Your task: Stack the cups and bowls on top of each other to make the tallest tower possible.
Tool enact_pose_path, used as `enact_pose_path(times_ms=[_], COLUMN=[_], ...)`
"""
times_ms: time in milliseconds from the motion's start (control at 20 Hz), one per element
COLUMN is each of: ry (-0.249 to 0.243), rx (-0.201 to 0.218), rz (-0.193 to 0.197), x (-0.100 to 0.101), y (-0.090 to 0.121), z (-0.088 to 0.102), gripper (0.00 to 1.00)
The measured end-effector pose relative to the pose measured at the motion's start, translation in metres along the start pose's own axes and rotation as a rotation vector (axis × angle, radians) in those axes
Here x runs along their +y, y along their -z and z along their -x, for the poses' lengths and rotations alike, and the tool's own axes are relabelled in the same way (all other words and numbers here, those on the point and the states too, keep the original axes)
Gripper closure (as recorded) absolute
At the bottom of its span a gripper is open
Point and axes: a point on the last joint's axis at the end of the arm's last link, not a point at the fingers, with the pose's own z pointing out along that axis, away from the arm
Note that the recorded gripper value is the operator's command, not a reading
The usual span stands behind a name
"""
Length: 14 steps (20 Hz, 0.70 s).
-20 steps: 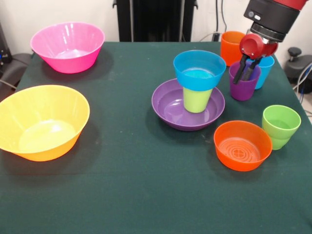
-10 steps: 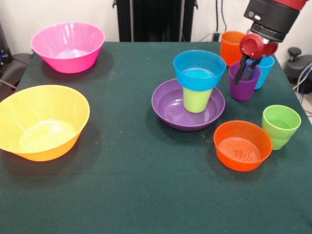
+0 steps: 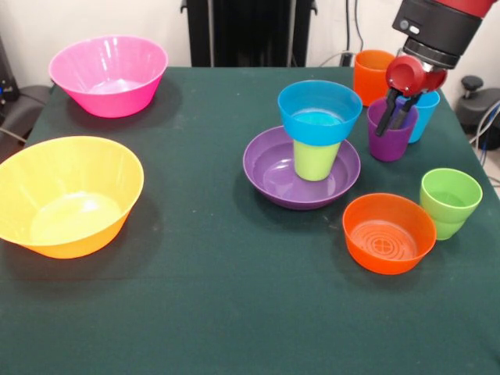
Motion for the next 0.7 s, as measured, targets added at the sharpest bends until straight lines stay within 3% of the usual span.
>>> enact_pose_path(times_ms=[700], ry=[0.004], rx=[-0.001], rz=[0.004], x=[0.0009], y=[-0.0015], z=[0.0023], gripper=[0.00])
